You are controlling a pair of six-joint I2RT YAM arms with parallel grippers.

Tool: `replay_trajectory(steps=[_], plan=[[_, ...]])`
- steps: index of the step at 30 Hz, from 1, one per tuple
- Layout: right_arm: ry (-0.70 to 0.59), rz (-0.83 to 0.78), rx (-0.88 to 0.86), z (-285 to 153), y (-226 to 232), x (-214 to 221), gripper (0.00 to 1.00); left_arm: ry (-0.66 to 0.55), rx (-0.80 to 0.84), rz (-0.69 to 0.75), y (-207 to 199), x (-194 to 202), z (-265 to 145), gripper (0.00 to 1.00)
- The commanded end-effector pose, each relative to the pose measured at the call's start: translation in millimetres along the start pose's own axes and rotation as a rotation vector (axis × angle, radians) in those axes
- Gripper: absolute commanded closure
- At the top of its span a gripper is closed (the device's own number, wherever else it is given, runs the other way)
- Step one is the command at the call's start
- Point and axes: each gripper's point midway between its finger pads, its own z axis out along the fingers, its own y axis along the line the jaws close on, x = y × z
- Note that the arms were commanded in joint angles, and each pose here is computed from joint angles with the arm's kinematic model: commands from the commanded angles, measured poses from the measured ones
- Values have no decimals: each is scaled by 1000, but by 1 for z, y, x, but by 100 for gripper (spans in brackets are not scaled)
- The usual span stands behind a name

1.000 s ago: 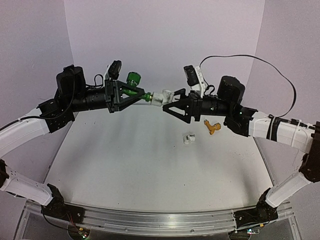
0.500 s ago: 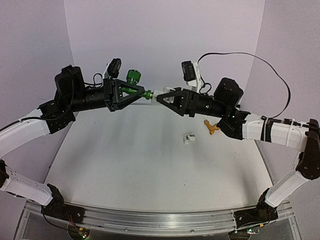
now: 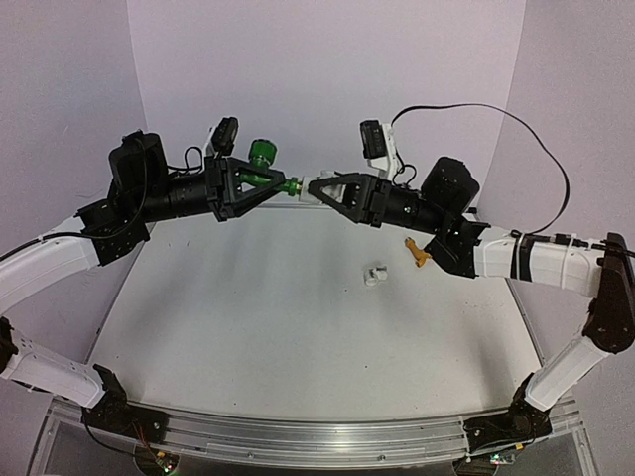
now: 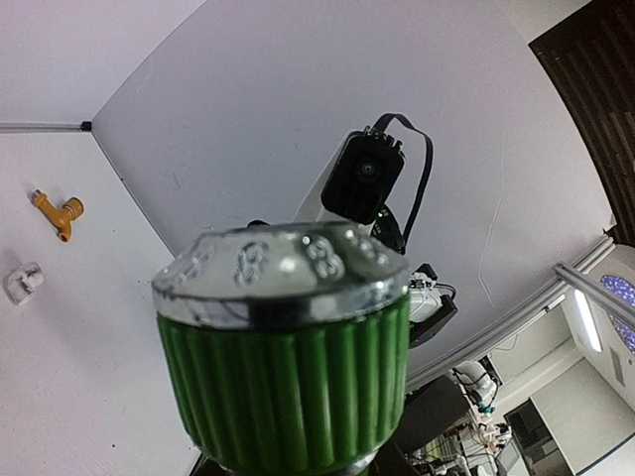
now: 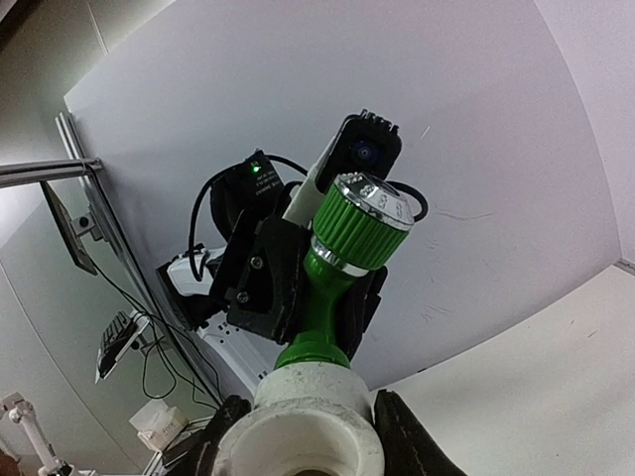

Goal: Install the water faucets

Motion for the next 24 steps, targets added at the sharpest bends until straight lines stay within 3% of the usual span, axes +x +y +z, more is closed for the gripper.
replay_trajectory(steps=[1, 8, 14, 18, 20, 24], plan=[[-63, 216, -93, 9, 20, -16, 100, -30, 121, 325, -35, 0, -11, 100], [-55, 662, -74, 16, -6, -10, 100, 67, 313, 958, -49, 55, -25, 100], [3, 956, -86, 19, -11, -2, 100, 121, 448, 1356, -52, 74, -27, 100], [51, 1054, -73, 26, -12, -3, 100, 255, 513, 1553, -40, 85, -22, 100], [72, 1097, -48, 30, -18, -1, 100, 291, 556, 1725, -39, 85, -20, 100], [85, 1165, 0, 34, -34, 3, 100, 528, 602, 2038, -22, 87, -24, 100]])
